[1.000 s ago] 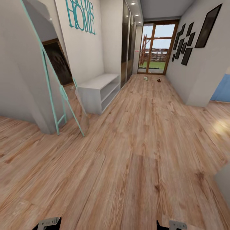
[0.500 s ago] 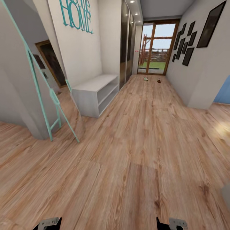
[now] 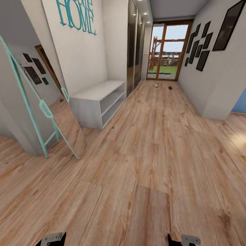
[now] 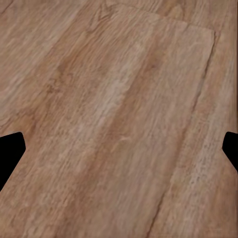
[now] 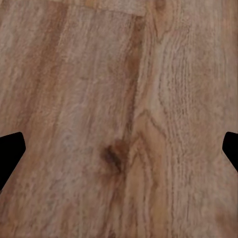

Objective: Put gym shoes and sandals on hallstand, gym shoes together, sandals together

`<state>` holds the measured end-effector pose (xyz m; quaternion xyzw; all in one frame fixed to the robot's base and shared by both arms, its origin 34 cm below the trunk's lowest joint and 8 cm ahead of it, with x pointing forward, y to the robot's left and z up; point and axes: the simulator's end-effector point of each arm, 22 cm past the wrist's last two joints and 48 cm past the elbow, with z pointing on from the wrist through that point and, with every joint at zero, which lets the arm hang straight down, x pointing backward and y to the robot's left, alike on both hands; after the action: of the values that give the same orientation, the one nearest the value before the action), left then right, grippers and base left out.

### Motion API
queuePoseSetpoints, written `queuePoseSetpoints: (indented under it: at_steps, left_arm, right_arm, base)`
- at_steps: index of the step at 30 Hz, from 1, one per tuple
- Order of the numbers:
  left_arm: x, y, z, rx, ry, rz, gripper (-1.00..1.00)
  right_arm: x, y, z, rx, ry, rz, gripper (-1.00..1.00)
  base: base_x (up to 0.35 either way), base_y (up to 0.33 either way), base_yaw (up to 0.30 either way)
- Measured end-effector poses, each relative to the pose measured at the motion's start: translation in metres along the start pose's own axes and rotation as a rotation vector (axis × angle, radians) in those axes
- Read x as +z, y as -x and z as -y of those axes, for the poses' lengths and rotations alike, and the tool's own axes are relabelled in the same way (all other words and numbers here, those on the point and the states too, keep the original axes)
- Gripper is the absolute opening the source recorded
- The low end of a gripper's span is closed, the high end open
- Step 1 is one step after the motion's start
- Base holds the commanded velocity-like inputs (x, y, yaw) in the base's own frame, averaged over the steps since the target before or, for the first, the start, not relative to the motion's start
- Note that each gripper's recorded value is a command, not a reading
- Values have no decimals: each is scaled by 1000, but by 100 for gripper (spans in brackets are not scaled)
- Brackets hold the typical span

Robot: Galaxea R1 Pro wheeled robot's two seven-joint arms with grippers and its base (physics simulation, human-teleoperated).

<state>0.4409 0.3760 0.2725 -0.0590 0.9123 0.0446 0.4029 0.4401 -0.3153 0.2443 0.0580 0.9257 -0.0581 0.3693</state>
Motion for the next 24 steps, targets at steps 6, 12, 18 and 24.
queuePoseSetpoints:
  at_steps: [6, 12, 18, 24]
  left_arm:
    - [0, 0, 0, 0, 0, -1, 100]
    - [0, -1, 0, 0, 0, -1, 100]
    - [0, -1, 2, -2, -1, -2, 100]
    - [0, -2, 4, -4, -4, -2, 100]
  right_arm:
    - [0, 2, -6, 4, 11, 4, 100]
    - [0, 1, -17, 7, 27, 4, 100]
    - [-1, 1, -19, 9, 29, 4, 100]
    - [-1, 1, -20, 9, 30, 4, 100]
  base:
    - [327, -116, 0]
    - [327, -116, 0]
    - [327, -116, -3]
    - [327, -116, -174]
